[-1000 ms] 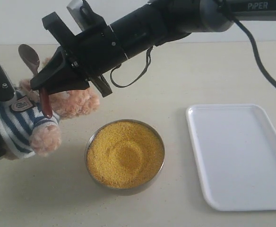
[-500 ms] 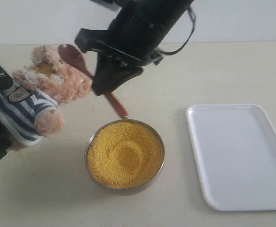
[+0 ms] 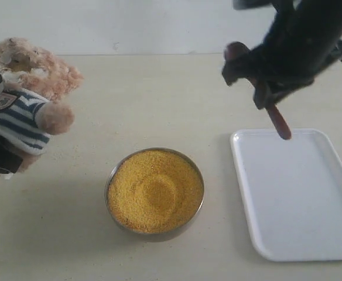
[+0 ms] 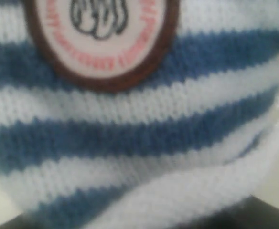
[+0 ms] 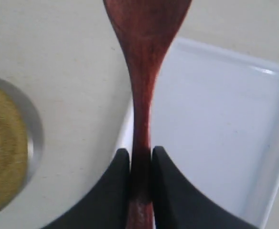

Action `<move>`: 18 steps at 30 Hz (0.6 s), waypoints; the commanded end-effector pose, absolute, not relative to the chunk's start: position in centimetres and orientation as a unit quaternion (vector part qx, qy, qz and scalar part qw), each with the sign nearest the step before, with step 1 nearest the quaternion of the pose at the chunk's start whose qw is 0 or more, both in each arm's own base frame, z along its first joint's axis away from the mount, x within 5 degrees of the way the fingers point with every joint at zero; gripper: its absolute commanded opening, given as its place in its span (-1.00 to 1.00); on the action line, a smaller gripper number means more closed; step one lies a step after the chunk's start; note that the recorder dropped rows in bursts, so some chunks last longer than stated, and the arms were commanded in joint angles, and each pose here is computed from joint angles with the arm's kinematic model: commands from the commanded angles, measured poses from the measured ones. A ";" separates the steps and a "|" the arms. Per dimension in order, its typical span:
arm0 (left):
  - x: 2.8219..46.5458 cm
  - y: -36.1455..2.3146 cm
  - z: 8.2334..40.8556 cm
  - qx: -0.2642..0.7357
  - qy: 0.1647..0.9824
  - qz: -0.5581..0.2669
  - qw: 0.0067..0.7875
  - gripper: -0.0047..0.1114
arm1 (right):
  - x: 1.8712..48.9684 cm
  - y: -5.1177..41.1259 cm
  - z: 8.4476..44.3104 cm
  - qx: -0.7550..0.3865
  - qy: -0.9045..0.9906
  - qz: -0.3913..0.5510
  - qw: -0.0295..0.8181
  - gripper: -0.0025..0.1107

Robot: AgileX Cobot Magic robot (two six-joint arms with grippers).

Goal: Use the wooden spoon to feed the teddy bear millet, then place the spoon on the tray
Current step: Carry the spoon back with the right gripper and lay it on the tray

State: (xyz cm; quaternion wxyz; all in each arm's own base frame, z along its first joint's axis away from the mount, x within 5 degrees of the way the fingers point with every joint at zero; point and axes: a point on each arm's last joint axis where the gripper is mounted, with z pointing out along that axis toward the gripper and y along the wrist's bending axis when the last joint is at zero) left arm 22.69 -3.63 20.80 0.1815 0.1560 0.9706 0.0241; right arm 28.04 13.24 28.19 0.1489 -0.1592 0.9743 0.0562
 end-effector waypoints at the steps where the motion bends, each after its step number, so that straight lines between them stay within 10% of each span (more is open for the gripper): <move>1: 23.0 -3.8 21.1 0.144 0.969 0.022 0.198 -0.85 | 26.8 9.6 23.7 -0.087 0.984 0.047 0.147 -0.96; 18: 23.1 -3.8 21.2 0.138 0.969 0.020 0.204 -0.85 | 22.3 7.1 12.0 -0.032 0.989 0.039 0.141 -0.77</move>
